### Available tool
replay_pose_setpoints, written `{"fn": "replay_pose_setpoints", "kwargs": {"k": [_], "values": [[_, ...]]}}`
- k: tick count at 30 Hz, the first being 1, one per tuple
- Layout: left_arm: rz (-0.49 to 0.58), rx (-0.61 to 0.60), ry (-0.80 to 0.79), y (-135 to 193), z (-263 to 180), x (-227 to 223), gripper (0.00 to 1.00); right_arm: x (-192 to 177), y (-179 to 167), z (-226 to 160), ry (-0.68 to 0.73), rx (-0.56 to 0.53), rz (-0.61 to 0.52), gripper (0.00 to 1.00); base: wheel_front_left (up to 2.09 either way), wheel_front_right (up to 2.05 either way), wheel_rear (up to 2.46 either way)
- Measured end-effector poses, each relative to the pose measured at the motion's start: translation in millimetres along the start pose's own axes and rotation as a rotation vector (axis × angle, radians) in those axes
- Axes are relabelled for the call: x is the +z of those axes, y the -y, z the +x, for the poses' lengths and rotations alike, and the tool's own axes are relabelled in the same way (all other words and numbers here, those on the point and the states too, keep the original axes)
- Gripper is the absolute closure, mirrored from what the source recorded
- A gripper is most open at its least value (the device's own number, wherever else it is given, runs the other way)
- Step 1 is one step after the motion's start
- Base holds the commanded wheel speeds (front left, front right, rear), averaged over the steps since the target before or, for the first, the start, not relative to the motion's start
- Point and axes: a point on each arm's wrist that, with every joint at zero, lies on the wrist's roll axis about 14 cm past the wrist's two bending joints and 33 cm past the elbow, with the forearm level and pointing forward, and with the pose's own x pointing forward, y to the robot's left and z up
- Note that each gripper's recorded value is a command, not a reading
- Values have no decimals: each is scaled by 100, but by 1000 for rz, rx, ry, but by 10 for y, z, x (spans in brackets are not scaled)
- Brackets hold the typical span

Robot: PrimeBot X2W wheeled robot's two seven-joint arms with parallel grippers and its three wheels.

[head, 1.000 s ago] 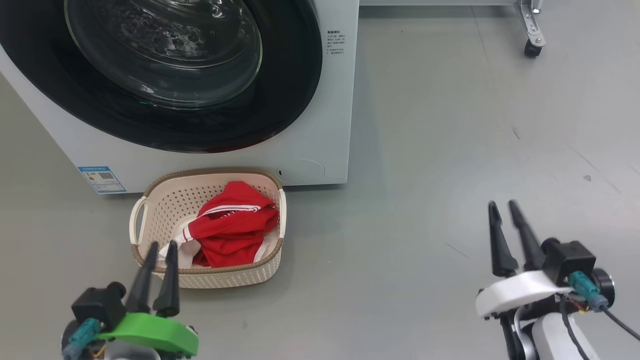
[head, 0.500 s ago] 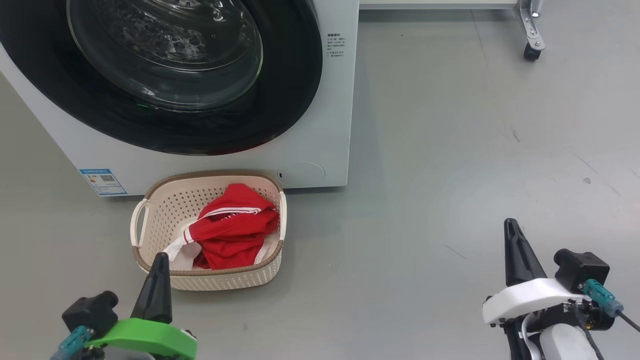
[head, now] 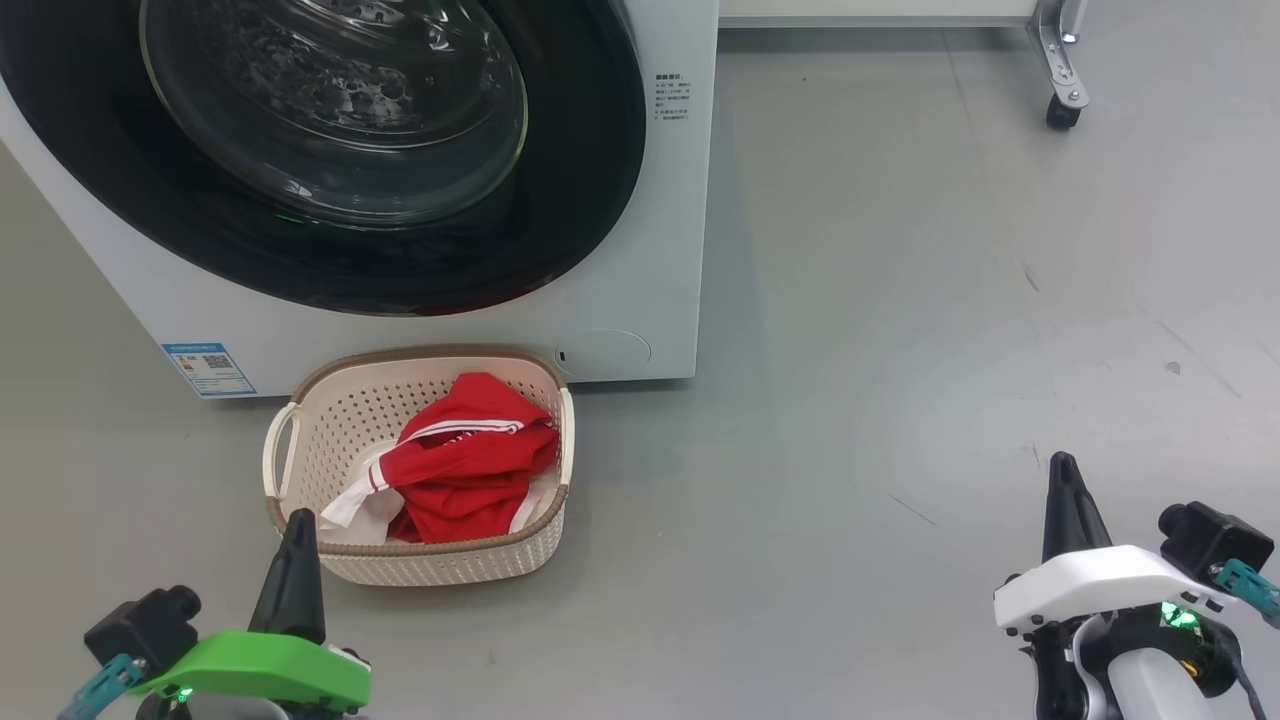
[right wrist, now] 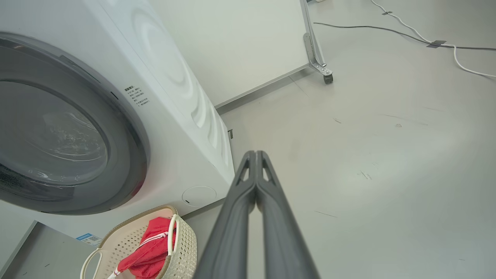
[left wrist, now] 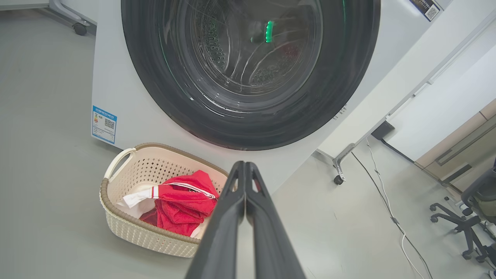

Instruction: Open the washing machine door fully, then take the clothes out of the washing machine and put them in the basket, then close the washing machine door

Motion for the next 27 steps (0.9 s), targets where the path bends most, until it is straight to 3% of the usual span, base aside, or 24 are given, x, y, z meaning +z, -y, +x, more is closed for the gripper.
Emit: {"fn": "replay_pose_setpoints", "kwargs": {"k": [27], "values": [[-307,55,-1,-123,-19,82,100,55,128,-4,-26,-34,371,100,0,0,0]]}}
